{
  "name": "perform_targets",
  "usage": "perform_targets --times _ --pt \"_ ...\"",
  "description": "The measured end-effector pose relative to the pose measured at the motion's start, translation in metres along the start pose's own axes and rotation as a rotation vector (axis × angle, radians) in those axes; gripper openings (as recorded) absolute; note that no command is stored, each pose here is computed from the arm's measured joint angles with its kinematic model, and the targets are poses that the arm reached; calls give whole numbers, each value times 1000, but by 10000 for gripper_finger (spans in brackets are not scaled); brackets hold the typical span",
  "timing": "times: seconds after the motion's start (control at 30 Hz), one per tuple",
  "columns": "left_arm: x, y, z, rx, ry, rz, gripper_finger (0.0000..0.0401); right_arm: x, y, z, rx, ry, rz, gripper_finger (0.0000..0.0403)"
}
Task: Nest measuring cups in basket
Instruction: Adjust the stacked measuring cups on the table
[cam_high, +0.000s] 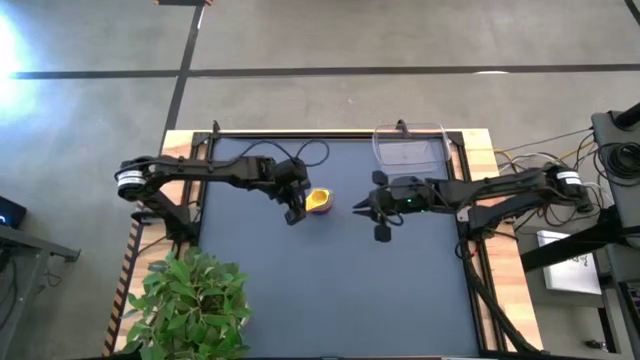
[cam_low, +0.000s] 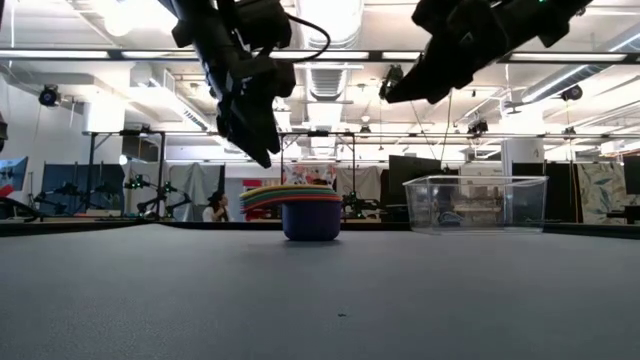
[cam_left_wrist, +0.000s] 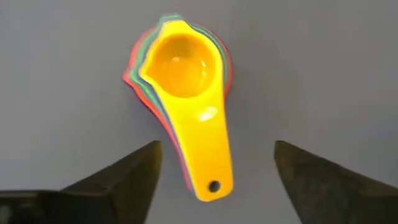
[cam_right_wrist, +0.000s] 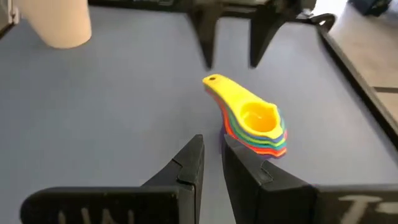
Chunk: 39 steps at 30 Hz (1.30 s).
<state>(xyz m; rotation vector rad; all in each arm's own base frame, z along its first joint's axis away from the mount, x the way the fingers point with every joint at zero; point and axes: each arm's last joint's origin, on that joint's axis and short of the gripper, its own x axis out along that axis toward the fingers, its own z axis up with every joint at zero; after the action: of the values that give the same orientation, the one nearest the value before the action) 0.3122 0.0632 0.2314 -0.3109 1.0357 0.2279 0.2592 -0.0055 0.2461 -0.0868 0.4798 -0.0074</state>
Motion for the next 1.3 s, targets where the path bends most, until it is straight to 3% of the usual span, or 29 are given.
perform_targets --times 0.13,0.3,0.83,1.03,1.3 --pt "12 -6 -1 -15 19 9 349 -4 0 -3 -2 -12 -19 47" --pt "24 -4 -6 -42 64 105 391 -4 0 -4 -3 -12 -19 47" --pt "69 4 -16 -79 190 174 394 -3 0 -5 -11 -7 -20 47" --pt "72 7 -11 -97 187 181 333 -3 0 -6 -13 -7 -20 47" --pt "62 2 12 -41 133 161 161 -3 0 -7 -13 -1 -19 47"
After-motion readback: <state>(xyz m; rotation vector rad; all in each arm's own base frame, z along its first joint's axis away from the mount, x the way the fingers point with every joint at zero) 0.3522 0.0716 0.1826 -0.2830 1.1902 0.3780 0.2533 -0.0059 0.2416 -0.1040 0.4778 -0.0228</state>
